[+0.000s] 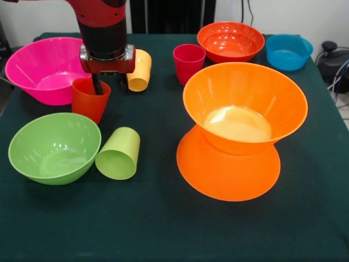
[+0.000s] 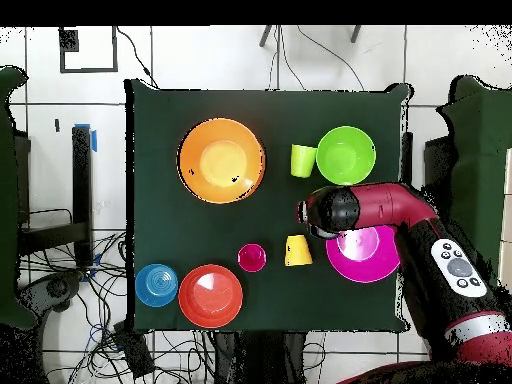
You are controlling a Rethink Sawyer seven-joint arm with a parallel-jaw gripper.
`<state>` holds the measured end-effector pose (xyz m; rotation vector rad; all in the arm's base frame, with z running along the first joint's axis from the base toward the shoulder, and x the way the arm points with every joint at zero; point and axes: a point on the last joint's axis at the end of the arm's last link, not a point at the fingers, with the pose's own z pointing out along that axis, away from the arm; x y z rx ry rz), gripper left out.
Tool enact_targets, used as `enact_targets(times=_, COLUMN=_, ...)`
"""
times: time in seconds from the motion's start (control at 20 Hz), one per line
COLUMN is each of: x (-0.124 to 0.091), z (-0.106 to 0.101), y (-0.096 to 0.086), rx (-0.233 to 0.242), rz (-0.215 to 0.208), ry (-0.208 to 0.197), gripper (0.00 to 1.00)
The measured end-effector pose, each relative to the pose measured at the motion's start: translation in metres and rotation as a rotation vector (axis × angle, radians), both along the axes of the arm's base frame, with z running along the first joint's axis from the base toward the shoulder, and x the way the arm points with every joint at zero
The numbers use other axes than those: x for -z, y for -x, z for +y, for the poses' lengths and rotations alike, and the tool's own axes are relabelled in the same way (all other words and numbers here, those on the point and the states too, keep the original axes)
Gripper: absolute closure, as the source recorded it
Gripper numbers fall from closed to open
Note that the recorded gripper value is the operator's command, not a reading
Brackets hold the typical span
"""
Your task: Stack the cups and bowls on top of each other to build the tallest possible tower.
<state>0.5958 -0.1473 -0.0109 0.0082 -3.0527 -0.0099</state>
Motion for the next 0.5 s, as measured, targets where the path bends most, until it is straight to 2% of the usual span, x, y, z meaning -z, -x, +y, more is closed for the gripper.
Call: enact_targets(times=0.5, x=0.0077, z=-0.0009, y=0.0031, rx=0.009, rz=0.009, ry=-0.012, gripper=0.0)
